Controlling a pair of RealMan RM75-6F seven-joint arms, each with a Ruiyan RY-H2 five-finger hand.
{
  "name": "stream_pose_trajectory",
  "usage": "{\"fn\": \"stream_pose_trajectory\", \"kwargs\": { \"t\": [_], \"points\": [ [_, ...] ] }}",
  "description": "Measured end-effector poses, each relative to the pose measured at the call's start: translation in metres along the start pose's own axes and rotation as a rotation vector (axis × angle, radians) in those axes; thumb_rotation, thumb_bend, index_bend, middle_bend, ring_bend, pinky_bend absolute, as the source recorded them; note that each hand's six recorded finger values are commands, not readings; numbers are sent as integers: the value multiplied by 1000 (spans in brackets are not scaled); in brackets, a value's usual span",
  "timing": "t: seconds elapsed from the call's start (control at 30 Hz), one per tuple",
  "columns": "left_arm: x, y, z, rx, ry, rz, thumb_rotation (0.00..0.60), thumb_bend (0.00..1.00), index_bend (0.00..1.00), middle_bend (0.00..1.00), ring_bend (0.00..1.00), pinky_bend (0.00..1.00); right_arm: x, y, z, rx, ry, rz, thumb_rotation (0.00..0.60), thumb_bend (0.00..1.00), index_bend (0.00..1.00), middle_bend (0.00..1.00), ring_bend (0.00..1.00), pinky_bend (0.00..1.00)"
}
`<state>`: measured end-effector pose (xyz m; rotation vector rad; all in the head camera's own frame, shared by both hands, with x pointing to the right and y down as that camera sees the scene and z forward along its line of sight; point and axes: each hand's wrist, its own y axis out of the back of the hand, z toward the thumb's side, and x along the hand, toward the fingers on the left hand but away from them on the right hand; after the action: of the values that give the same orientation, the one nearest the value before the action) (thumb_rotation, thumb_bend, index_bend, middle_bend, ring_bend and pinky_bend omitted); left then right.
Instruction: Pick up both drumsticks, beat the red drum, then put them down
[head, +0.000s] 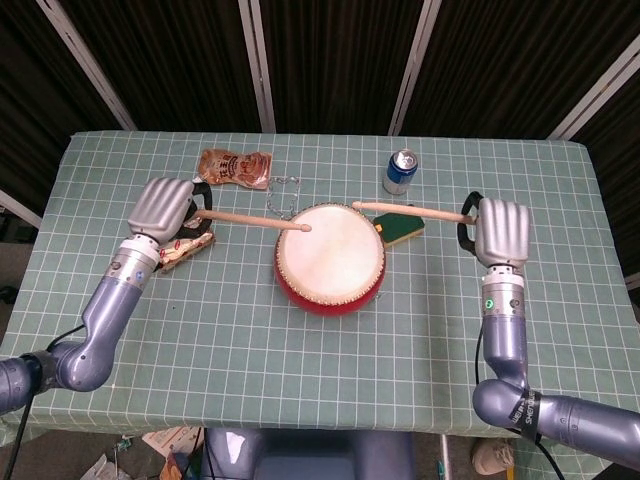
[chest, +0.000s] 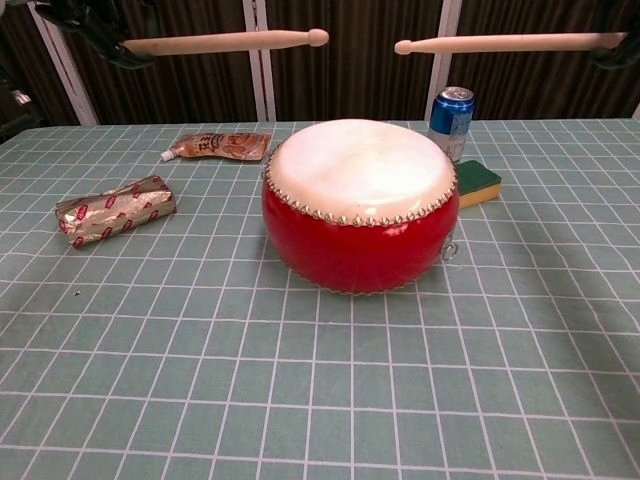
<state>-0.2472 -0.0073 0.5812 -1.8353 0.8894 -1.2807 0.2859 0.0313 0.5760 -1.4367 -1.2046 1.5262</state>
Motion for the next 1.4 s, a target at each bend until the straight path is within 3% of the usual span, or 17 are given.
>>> {"fn": "stream_pose_trajectory", "kwargs": {
  "t": [0.2,0.53,0.67,0.87,0.97,1.2,1.3,1.4],
  "points": [
    [10,-10,24,9,-10,14,600,572,770,1000,1000,1000,-2,5,-17,-17,-20,-10,600,527,981,1000,1000,1000],
    [31,-9,55,-89,7,117,600,571,771,1000,1000,1000,-5,19,-43,-28,-52,-42,600,527,981,1000,1000,1000],
    [36,-17,62,-103,12,125,600,570,773,1000,1000,1000,-7,19,-50,-26,-65,-39,600,527,981,1000,1000,1000],
    [43,-40,62,24,36,26,600,570,776,1000,1000,1000,-8,17,-60,1,-83,-33,600,527,980,1000,1000,1000],
    [46,-55,58,162,64,-40,600,563,778,1000,1000,1000,-8,13,-63,23,-90,-28,600,527,981,1000,1000,1000],
    [51,-87,45,458,184,-271,600,559,779,1000,1000,1000,-3,10,-68,23,-107,-10,600,527,981,1000,1000,1000],
    [51,-89,44,484,213,-331,600,554,779,1000,1000,1000,-2,10,-71,13,-116,-7,600,527,981,1000,1000,1000],
    [53,-83,44,442,225,-325,600,550,780,1000,1000,1000,-1,10,-71,10,-114,-11,600,527,981,1000,1000,1000]
  ]
}}
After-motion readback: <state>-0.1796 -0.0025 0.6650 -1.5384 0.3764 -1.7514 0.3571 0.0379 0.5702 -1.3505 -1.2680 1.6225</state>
